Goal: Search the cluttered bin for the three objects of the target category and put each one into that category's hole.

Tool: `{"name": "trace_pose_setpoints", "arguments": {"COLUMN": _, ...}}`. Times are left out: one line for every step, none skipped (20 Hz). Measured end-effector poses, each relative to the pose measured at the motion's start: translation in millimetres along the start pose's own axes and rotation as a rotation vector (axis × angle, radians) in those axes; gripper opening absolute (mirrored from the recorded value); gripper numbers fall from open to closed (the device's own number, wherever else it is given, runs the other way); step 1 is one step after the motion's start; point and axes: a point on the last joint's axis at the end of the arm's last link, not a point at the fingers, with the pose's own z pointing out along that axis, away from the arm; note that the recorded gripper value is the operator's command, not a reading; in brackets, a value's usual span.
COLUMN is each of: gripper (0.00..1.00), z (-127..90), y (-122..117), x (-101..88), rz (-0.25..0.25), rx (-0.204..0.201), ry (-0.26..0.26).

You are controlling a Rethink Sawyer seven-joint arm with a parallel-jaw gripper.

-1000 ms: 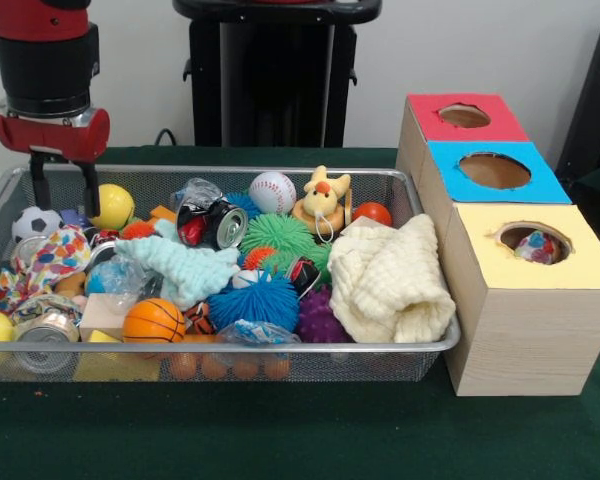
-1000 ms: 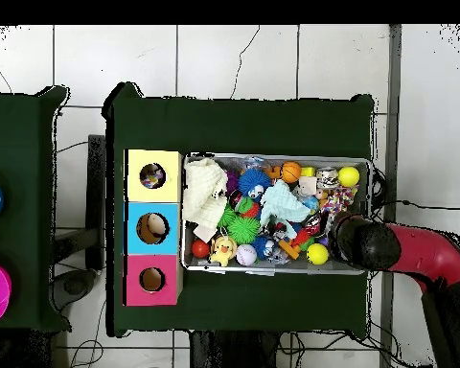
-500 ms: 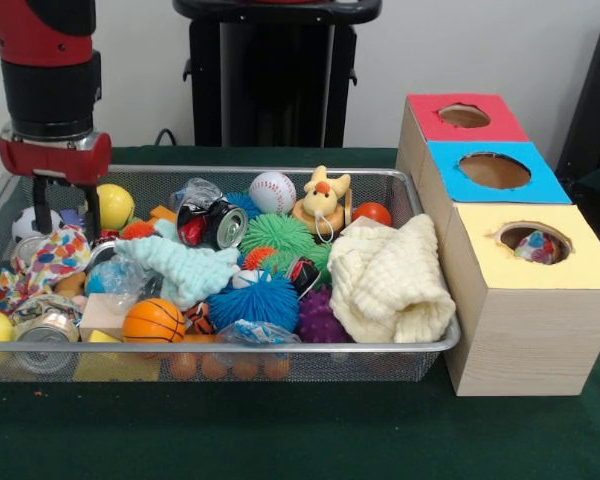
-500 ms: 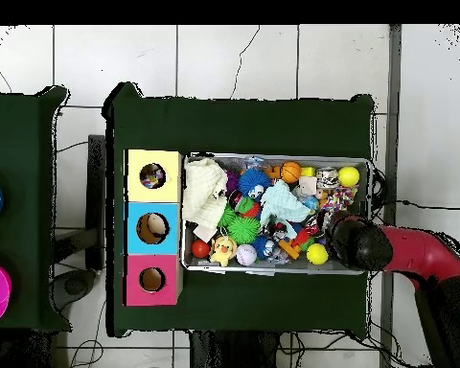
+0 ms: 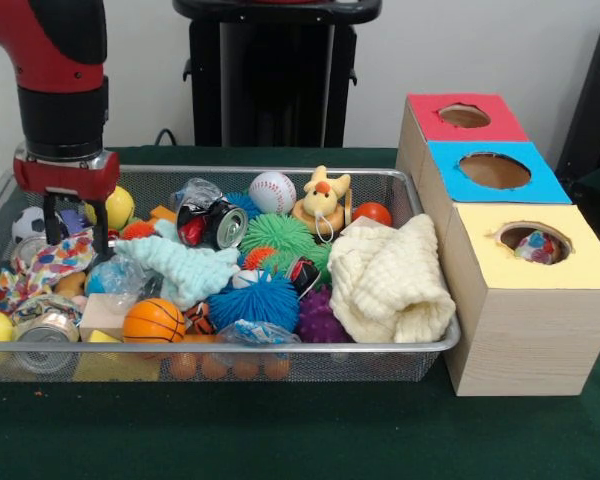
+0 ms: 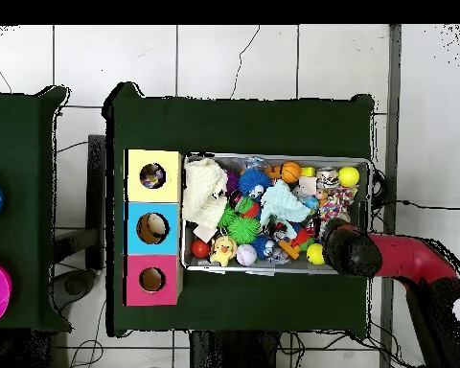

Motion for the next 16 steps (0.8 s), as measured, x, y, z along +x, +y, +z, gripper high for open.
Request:
{"name": "trace_pose_setpoints", "arguments": {"gripper": 1.00, "z": 4, "y": -1, "x": 5.7, "rz": -0.008, "rx": 0.008, "ry": 0.011}}
{"name": "trace_pose_setpoints", "arguments": {"gripper": 1.00, "z": 5, "y": -1, "x": 6.7, "rz": -0.008, "rx": 0.009, "ry": 0.013}}
{"name": "trace_pose_setpoints", "arguments": {"gripper": 1.00, "z": 5, "y": -2, "x": 6.6, "rz": -0.008, "rx": 0.011, "ry": 0.012}}
{"name": "trace_pose_setpoints", "arguments": {"gripper": 1.00, "z": 5, "y": -4, "x": 5.2, "rz": -0.007, "rx": 0.015, "ry": 0.008}}
{"name": "trace_pose_setpoints", "arguments": {"gripper": 1.00, "z": 5, "y": -6, "x": 3.7, "rz": -0.007, "rx": 0.019, "ry": 0.003}}
{"name": "trace_pose_setpoints", "arguments": {"gripper": 1.00, "z": 5, "y": -7, "x": 3.3, "rz": -0.006, "rx": 0.021, "ry": 0.001}}
{"name": "trace_pose_setpoints", "arguments": {"gripper": 1.00, "z": 6, "y": -8, "x": 2.9, "rz": -0.005, "rx": 0.023, "ry": 0.000}}
{"name": "trace_pose_setpoints", "arguments": {"gripper": 1.00, "z": 6, "y": -9, "x": 2.3, "rz": -0.003, "rx": 0.026, "ry": -0.003}}
{"name": "trace_pose_setpoints", "arguments": {"gripper": 1.00, "z": 6, "y": -12, "x": 1.4, "rz": -0.001, "rx": 0.030, "ry": -0.008}}
{"name": "trace_pose_setpoints", "arguments": {"gripper": 1.00, "z": 6, "y": -13, "x": -0.3, "rz": 0.000, "rx": 0.031, "ry": -0.015}}
{"name": "trace_pose_setpoints", "arguments": {"gripper": 1.00, "z": 6, "y": -12, "x": -1.3, "rz": 0.000, "rx": 0.031, "ry": -0.020}}
{"name": "trace_pose_setpoints", "arguments": {"gripper": 1.00, "z": 7, "y": -12, "x": -1.8, "rz": -0.001, "rx": 0.031, "ry": -0.023}}
{"name": "trace_pose_setpoints", "arguments": {"gripper": 1.00, "z": 7, "y": -12, "x": -2.9, "rz": -0.001, "rx": 0.031, "ry": -0.028}}
{"name": "trace_pose_setpoints", "arguments": {"gripper": 1.00, "z": 7, "y": -12, "x": -3.4, "rz": -0.001, "rx": 0.031, "ry": -0.030}}
{"name": "trace_pose_setpoints", "arguments": {"gripper": 1.00, "z": 7, "y": -12, "x": -3.4, "rz": -0.001, "rx": 0.031, "ry": -0.031}}
{"name": "trace_pose_setpoints", "arguments": {"gripper": 1.00, "z": 7, "y": -12, "x": -3.5, "rz": -0.002, "rx": 0.031, "ry": -0.031}}
